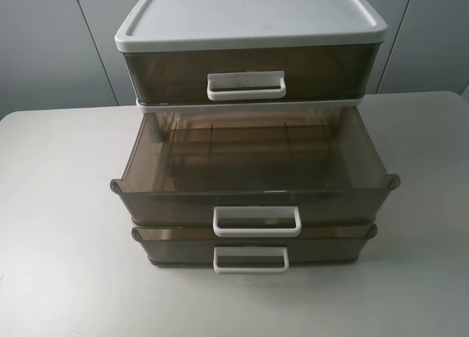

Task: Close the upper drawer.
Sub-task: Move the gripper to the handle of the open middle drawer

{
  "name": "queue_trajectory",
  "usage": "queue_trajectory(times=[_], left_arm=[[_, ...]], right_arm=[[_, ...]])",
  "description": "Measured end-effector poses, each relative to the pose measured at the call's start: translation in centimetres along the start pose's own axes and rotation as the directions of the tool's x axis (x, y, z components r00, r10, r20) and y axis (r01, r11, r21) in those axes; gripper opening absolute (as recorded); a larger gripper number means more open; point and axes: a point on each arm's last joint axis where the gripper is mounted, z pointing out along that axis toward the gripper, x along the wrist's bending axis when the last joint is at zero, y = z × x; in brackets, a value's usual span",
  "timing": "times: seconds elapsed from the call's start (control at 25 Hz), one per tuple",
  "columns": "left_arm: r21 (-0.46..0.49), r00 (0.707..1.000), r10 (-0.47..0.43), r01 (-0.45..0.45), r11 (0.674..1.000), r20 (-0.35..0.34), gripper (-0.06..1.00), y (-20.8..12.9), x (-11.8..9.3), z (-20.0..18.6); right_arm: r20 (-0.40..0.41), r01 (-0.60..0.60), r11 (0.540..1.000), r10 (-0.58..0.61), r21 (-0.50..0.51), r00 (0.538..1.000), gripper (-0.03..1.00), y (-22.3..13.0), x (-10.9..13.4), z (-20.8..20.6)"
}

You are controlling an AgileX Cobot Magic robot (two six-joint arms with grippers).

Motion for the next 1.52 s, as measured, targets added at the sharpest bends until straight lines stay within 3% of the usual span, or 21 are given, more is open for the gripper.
queue_trajectory(times=[0.28, 0.48, 0.72, 0.92, 1.12, 1.52], left_arm=[[0.000, 1.000, 0.000, 0.000, 1.000, 0.000, 0.74, 0.0, 0.0, 0.0], [0.000, 1.000, 0.000, 0.000, 1.000, 0.000, 0.74, 0.0, 0.0, 0.0], [0.000, 1.000, 0.000, 0.000, 1.000, 0.000, 0.74, 0.0, 0.0, 0.0], [0.000, 1.000, 0.000, 0.000, 1.000, 0.000, 0.74, 0.0, 0.0, 0.0], [0.000, 1.000, 0.000, 0.000, 1.000, 0.000, 0.74, 0.0, 0.0, 0.0], [0.000, 1.000, 0.000, 0.000, 1.000, 0.000, 0.74, 0.0, 0.0, 0.0]], right_arm=[[0.017, 0.008, 1.000, -0.007, -0.024, 1.000, 0.63, 0.9, -0.2, -0.8], [0.045, 0.046, 0.997, -0.048, 0.056, 0.998, 0.63, 3.7, -0.5, -0.1], [-0.076, 0.167, 0.980, -0.159, 0.112, 0.984, 0.63, 7.5, 0.2, 2.7], [-0.216, 0.302, 0.944, -0.271, 0.132, 0.938, 0.63, 10.8, 2.3, 5.3], [-0.375, 0.430, 0.899, -0.373, 0.078, 0.849, 0.63, 12.8, 5.9, 7.2], [-0.658, 0.651, 0.757, -0.520, -0.059, 0.545, 0.63, 12.0, 14.4, 8.3]])
